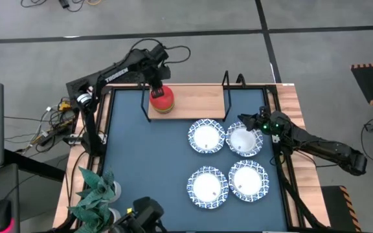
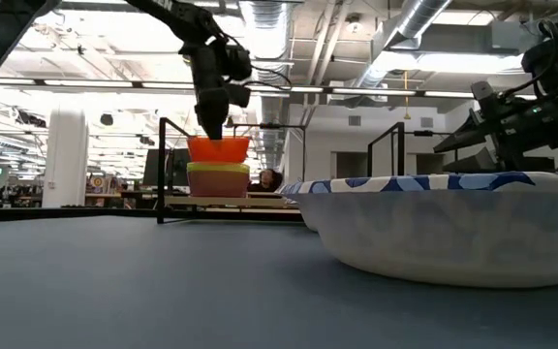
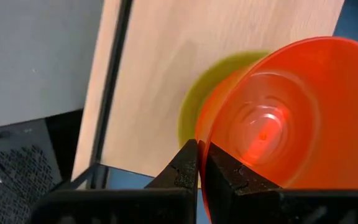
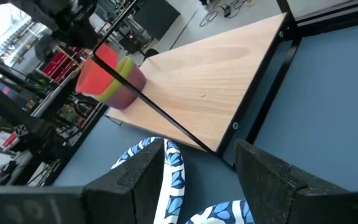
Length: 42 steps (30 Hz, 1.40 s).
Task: Place and stack bowls onto a shelf
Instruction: Stack the orange transparent bowl into the yellow transparent bowl on the shelf
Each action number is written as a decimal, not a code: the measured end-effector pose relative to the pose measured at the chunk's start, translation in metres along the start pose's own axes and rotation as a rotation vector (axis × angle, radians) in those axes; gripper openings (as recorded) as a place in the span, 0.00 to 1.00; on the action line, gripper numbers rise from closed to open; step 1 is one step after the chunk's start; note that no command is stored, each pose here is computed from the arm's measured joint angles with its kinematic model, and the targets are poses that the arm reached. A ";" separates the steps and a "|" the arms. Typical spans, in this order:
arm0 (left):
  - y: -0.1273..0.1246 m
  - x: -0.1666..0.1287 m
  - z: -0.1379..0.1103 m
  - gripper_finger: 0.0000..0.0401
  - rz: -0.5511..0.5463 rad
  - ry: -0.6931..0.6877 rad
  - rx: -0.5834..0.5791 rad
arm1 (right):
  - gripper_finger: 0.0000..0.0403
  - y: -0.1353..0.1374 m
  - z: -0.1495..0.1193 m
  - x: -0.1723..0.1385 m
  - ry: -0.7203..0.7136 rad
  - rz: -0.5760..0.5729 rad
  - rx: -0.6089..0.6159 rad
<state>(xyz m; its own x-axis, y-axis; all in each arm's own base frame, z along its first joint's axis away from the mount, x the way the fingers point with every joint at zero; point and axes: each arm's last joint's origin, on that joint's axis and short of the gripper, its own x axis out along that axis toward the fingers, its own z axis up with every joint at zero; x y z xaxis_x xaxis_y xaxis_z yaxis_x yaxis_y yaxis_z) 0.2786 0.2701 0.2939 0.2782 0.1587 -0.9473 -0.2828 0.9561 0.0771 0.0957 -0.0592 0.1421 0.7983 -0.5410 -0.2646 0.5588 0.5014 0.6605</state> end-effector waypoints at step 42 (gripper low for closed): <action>0.011 -0.011 0.012 0.33 0.099 -0.096 0.079 | 0.55 0.000 0.000 0.000 0.000 0.001 0.000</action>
<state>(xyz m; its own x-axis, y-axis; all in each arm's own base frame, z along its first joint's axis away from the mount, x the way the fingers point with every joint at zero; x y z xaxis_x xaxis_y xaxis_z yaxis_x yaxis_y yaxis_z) 0.2837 0.2821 0.3090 0.3400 0.2727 -0.9000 -0.2412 0.9503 0.1968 0.0957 -0.0592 0.1421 0.7988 -0.5404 -0.2644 0.5583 0.5020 0.6605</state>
